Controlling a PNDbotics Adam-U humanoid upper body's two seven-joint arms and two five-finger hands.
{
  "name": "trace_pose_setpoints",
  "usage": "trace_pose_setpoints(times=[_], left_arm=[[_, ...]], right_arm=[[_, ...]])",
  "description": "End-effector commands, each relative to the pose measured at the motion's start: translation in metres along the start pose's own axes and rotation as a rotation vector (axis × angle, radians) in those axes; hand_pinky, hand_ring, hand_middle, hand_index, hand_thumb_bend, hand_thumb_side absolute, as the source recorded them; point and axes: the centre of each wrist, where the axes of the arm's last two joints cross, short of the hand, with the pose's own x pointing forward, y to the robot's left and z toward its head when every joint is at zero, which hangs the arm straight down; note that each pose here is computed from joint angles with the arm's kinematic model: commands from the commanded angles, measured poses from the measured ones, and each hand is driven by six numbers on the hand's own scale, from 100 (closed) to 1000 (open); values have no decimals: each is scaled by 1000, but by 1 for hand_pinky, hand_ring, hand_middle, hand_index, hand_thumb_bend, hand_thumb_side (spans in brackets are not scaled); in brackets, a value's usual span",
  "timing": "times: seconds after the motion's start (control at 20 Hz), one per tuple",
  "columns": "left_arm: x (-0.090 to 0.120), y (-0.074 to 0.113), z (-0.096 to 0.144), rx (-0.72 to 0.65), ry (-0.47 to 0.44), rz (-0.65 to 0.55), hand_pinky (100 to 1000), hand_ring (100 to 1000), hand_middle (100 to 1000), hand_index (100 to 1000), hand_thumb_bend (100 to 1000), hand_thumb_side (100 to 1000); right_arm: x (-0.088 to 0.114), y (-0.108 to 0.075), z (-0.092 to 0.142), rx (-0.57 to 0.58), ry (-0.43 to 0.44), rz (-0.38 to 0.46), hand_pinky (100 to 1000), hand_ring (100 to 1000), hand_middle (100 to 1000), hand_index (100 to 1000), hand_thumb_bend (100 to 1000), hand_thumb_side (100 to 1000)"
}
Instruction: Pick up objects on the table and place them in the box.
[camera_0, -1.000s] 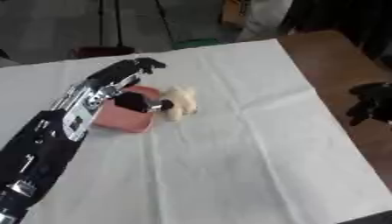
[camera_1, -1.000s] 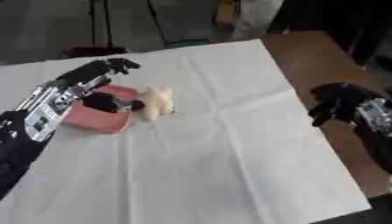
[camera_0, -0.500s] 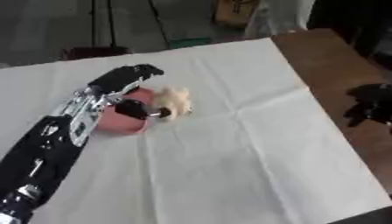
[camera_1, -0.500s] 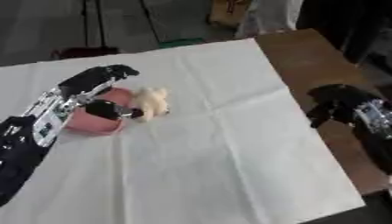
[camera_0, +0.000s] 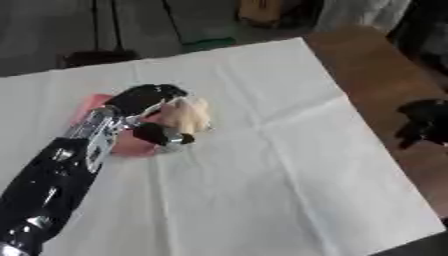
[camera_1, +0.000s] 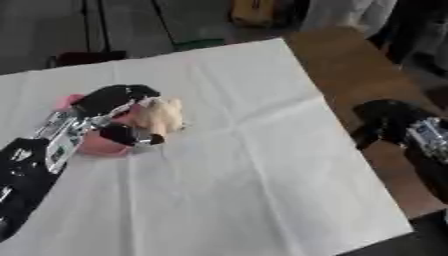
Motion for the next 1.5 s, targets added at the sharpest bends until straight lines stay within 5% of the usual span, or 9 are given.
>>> trace_pose_setpoints(times=[0.05,0.2,0.25,0.35,0.65,0.9,1.1,1.3,1.5], left_arm=[[-3,11,-1,30,3,-17,883,811,866,958,593,793],[-4,8,-1,51,17,-7,861,793,844,807,354,650],[-4,7,-1,59,23,-3,861,793,844,807,354,650],[-5,5,-1,70,38,5,854,787,838,745,116,467],[-6,-1,0,77,81,31,830,770,824,614,100,274],[-6,0,3,125,76,114,789,756,824,600,100,355],[-10,21,13,233,41,131,774,753,824,596,100,357],[-14,70,57,390,14,227,765,754,825,608,100,374],[-19,79,92,374,85,244,795,766,829,627,100,314]], right_arm=[[7,-4,-2,11,-19,30,525,610,739,704,100,936],[7,-4,-3,10,-19,31,525,610,739,704,100,938],[7,-4,-3,10,-19,31,525,610,739,704,100,938],[7,-4,-2,9,-19,32,525,610,739,704,100,938],[7,-4,-2,9,-19,32,525,610,740,705,100,938],[7,-4,-2,4,-19,32,526,610,740,705,100,936],[6,-5,0,0,-13,33,526,611,740,705,100,937],[5,-6,2,-9,-2,37,526,611,739,706,100,936],[5,-7,3,-11,2,36,526,611,739,707,100,933]])
